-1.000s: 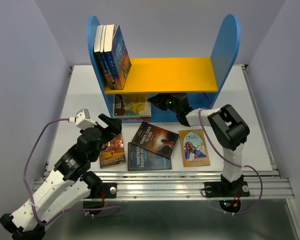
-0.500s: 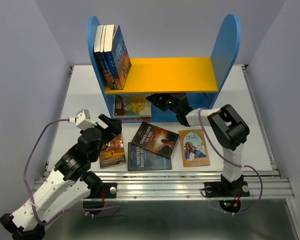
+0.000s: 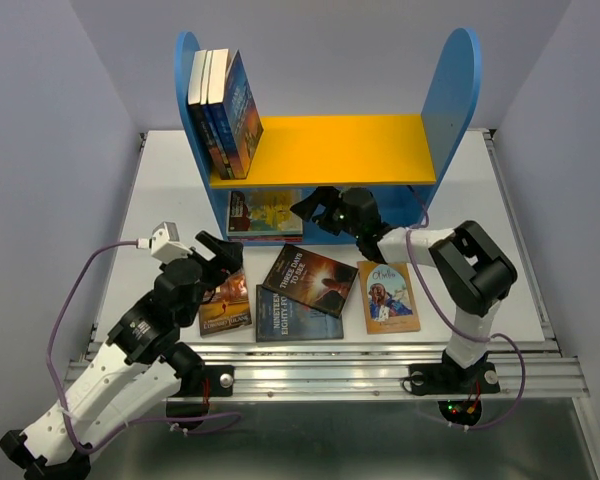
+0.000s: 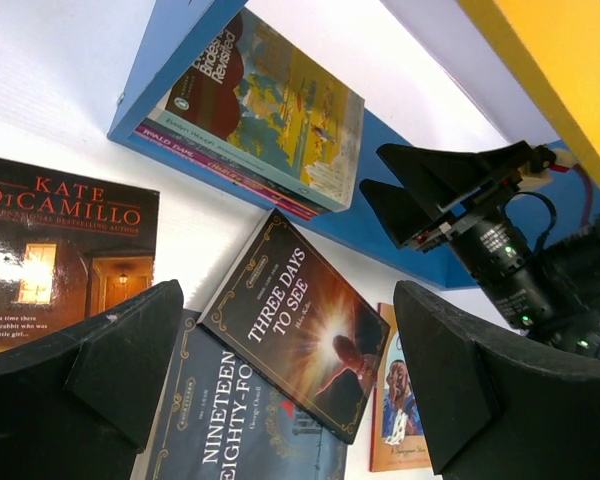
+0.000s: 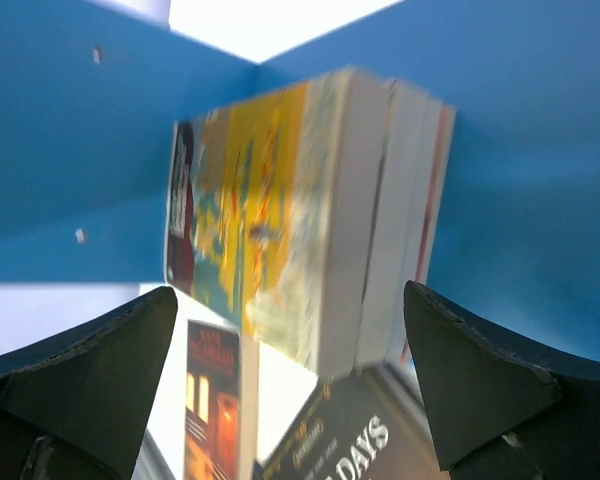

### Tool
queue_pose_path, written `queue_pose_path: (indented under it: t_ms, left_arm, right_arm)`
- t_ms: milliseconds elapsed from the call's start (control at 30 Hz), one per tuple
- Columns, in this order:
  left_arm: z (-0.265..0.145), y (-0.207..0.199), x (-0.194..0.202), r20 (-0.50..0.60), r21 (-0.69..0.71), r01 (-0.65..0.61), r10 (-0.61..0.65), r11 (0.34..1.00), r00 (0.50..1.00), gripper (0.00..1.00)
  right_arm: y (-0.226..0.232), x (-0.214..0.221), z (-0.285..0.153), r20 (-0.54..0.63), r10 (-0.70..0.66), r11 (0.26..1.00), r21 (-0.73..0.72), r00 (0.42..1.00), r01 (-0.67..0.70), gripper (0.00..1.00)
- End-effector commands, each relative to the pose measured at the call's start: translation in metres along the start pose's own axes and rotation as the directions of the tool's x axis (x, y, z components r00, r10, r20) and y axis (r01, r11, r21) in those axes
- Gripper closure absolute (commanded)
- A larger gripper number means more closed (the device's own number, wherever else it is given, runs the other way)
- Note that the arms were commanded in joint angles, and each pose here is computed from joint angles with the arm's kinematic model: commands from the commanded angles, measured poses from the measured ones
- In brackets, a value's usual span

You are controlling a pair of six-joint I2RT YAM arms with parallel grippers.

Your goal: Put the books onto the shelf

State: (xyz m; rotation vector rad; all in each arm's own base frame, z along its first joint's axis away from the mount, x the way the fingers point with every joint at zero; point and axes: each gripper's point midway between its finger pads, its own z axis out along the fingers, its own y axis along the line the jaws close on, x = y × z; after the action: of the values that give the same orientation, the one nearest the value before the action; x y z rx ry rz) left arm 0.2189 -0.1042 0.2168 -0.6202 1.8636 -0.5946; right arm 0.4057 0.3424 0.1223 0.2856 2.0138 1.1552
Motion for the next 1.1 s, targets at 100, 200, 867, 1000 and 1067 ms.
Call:
queue_pose_path:
  t_ms: [100, 200, 867, 1000, 1067]
  left_arm:
    - [0.0, 0.011, 0.009, -0.021, -0.019, 0.004, -0.005, 1.0, 1.0, 0.01]
    - [0.001, 0.014, 0.013, -0.029, -0.029, 0.01, -0.01, 1.0, 1.0, 0.01]
    - [0.042, 0.012, 0.077, -0.174, 0.01, 0.052, -0.049, 0.999, 0.983, 0.09]
    - [0.06, 0.022, 0.07, -0.111, -0.084, 0.031, -0.041, 0.996, 0.993, 0.56]
    - [0.068, 0.025, 0.06, -0.063, -0.119, 0.038, -0.045, 0.992, 0.997, 0.78]
  right_arm:
    - [0.015, 0.018, -0.025, 0.033, -0.159, 0.985, 0.066, 0.987, 0.156, 0.0]
    - [0.013, 0.03, -0.035, 0.031, -0.179, 0.98, 0.093, 0.983, 0.176, 0.0]
    - [-0.026, 0.06, -0.106, -0.077, -0.177, 0.958, 0.216, 0.981, 0.19, 0.0]
    - [-0.014, 0.054, -0.1, -0.069, -0.2, 0.959, 0.189, 0.977, 0.21, 0.0]
    - [-0.013, 0.055, -0.098, -0.076, -0.2, 0.96, 0.185, 0.977, 0.211, 0.0]
